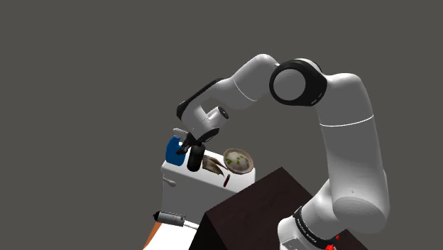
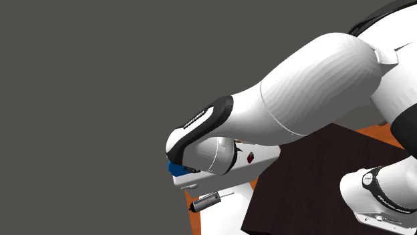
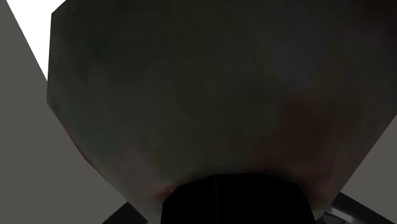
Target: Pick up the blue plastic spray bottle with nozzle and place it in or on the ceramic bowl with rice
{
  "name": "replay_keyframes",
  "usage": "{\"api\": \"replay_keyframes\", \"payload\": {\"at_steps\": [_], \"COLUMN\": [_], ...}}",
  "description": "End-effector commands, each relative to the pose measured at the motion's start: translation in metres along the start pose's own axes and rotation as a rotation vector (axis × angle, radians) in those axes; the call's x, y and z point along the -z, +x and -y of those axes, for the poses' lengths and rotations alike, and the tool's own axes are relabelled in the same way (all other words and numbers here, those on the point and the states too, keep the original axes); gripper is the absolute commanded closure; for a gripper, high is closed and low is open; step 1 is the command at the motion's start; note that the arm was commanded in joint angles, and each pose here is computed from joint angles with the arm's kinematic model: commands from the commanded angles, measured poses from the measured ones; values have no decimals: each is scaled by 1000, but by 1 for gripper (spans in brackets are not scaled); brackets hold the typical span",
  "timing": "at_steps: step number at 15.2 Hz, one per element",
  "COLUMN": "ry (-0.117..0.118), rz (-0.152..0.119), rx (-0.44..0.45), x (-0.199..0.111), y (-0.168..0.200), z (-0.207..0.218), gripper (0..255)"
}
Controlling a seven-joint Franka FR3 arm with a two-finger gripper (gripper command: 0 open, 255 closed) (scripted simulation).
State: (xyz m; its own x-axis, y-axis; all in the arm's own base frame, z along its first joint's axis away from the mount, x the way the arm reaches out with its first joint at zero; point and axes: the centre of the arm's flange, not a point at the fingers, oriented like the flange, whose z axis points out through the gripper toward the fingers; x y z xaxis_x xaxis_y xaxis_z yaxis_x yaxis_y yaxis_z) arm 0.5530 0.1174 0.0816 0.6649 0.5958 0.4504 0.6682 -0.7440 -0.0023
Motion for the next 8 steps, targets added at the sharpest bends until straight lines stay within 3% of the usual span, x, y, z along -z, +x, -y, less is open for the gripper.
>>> {"api": "replay_keyframes", "payload": {"at_steps": [1,8], "ry": [1,1], "rz": [1,1], "rx": [0,0], "x": [0,13], "y": [-1,7], "z": [0,0], "gripper": [255,255]}}
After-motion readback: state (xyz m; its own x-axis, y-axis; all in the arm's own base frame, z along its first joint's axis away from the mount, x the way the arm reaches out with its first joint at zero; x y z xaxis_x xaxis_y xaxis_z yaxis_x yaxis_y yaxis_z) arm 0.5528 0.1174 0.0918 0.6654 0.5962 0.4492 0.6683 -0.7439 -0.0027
